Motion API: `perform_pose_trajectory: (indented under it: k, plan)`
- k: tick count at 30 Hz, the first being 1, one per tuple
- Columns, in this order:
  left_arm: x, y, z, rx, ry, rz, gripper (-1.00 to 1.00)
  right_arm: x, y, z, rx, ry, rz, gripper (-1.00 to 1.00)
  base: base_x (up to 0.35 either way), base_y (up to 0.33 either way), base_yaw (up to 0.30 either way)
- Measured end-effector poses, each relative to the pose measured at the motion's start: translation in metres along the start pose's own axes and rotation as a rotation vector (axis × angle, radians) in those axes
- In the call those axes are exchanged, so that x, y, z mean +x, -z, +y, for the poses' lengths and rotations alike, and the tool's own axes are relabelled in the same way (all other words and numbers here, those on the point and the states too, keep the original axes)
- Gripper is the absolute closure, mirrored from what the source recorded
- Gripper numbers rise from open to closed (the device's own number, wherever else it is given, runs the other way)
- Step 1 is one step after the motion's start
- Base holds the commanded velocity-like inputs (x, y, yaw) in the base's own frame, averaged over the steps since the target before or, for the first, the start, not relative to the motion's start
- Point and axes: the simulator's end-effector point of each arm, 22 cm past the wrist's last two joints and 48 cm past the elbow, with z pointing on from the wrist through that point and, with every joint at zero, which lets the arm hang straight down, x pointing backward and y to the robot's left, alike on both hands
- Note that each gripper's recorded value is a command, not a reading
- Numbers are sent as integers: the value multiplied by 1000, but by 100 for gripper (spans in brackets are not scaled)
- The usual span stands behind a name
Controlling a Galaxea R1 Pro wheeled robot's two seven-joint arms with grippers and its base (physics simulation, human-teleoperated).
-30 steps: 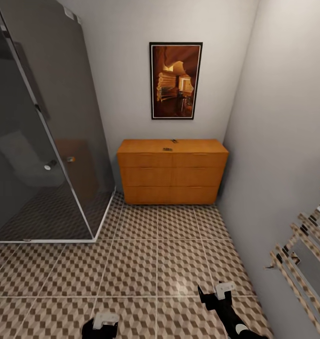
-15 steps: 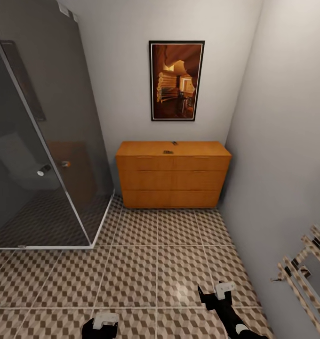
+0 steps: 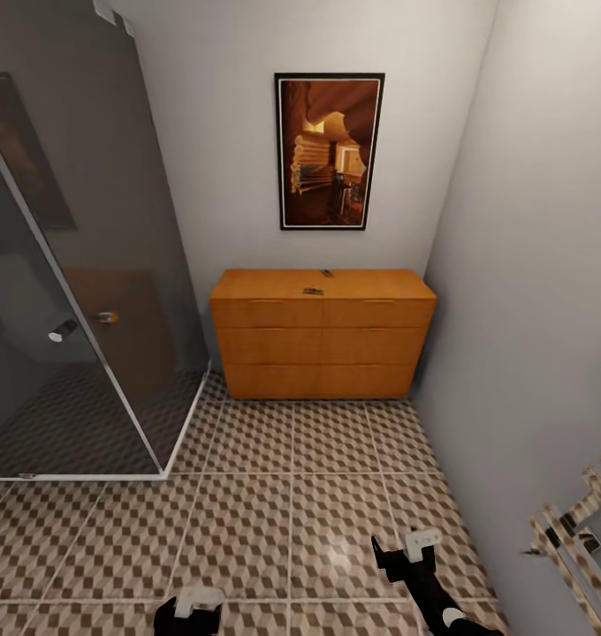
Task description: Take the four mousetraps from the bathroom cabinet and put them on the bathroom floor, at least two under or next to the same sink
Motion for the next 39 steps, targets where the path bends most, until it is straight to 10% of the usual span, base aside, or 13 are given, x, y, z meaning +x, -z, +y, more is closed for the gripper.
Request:
perform_pose_trajectory:
  k: [39]
  plan:
    - [0, 0, 1, -1, 0, 0, -100, 0, 0, 0, 0, 0, 0, -100, 192, -58, 0]
